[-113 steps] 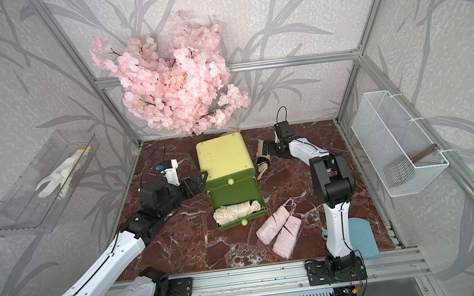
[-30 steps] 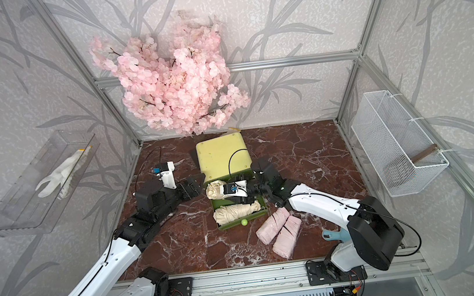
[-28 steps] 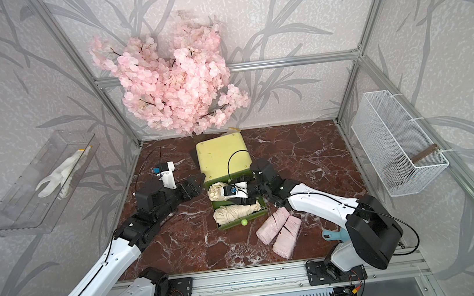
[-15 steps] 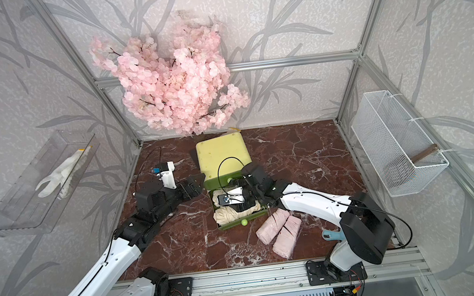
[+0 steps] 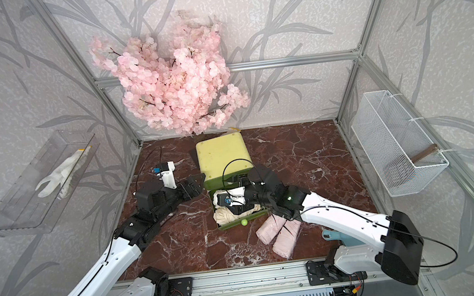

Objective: Place the umbrella in the drawer by color
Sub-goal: Place the umbrella in the drawer, then close the drawer in the storage box.

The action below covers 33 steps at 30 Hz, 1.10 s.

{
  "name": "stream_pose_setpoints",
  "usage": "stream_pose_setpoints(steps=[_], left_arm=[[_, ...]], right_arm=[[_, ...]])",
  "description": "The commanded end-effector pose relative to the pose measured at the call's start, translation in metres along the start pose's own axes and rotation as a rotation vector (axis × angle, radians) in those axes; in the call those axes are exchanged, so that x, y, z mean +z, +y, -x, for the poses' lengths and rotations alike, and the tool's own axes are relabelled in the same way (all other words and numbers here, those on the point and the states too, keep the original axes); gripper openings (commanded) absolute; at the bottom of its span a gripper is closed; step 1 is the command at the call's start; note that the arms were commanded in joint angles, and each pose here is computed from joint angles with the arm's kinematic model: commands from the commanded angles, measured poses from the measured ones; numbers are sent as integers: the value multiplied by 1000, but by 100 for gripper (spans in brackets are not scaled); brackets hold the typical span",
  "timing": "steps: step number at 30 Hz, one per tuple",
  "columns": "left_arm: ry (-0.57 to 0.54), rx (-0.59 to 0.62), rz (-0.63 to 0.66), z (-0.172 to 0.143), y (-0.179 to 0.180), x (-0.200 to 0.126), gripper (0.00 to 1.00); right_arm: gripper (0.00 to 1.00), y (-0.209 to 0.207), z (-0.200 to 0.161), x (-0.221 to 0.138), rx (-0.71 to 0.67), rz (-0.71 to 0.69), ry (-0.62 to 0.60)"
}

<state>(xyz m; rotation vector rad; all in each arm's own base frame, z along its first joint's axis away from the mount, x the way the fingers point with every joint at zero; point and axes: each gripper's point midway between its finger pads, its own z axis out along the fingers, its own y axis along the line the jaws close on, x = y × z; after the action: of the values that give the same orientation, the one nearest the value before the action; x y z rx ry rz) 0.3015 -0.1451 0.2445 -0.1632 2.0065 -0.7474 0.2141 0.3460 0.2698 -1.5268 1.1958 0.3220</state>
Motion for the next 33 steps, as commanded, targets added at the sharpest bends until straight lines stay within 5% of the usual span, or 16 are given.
stream_pose_setpoints(steps=[1,15,22,33], left_arm=[[-17,13,5,9,-4,0,100],[-66,63,25,47,-17,31,100],[-25,50,18,63,-13,64,100],[38,8,-9,37,-2,92,100]], right_arm=[[78,0,5,-17,174,-87,-9],[61,18,-57,-71,897,-492,12],[57,54,-86,-64,1096,-492,79],[53,108,-104,-36,1252,-414,195]])
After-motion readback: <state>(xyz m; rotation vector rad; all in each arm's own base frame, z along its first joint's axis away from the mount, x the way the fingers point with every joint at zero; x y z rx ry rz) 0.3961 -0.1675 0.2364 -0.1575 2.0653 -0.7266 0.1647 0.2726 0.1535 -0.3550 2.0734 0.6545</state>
